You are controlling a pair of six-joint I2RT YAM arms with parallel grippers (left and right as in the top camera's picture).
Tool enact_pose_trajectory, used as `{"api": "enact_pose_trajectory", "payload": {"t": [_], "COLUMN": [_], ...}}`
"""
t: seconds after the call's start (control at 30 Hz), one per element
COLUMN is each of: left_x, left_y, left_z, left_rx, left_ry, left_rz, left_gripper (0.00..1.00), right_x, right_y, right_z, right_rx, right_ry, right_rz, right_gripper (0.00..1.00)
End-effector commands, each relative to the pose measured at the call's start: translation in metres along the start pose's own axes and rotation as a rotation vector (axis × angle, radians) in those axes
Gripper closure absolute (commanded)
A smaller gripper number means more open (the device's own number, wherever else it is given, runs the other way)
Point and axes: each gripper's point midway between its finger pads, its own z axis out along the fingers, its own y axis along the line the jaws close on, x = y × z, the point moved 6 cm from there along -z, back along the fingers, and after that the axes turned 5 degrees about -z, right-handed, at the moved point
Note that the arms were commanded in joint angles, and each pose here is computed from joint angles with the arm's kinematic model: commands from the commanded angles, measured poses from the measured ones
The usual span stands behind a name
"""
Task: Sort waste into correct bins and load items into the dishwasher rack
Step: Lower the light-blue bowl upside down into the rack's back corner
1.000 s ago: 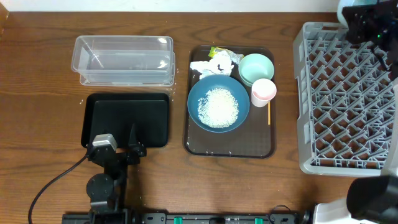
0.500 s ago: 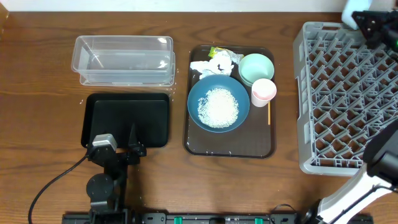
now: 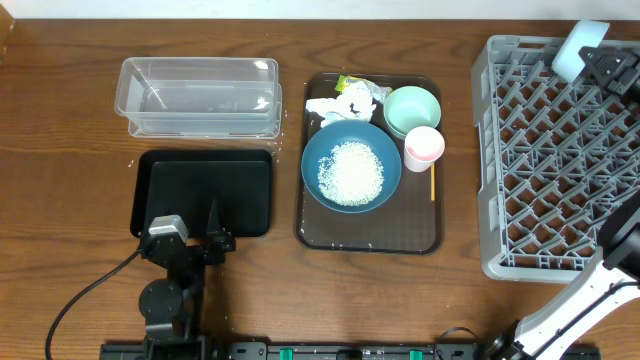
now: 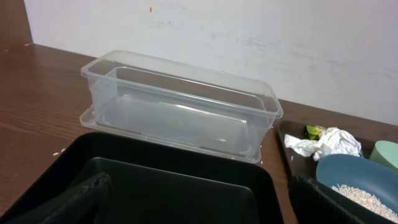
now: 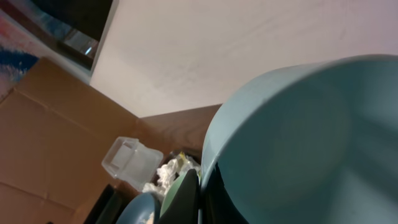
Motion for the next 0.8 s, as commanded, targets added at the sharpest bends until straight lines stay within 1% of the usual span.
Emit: {"api": "enact_pose_trajectory", "payload": {"t": [0.0, 0.27, 0.43, 0.77], "left_x": [0.012, 0.012, 0.012, 0.012], "left_y": [0.003, 0.003, 0.003, 0.003], "left_z": [0.001, 0.001, 0.001, 0.001], "left_rx": [-0.001, -0.001, -0.001, -0.001], "left_ry": [0.047, 0.047, 0.047, 0.047], "left_rz": [0.016, 0.016, 0.016, 0.016], "left_gripper": [0.08, 0.08, 0.08, 0.08], "right_x": [-0.001, 0.005, 0.013, 0.027], "right_y": [0.006, 0.007, -0.003, -0.016], "right_z": [-0.002, 0.007, 0.005, 0.004], "right_rx": [-0.025, -0.031, 0.054, 0.062], "right_ry": [0.003, 0.022, 0.033, 0.048], "right_rz": [-0.033, -0.019, 0.022, 0.059], "right_gripper": [0.99, 0.99, 0.99, 0.99]}}
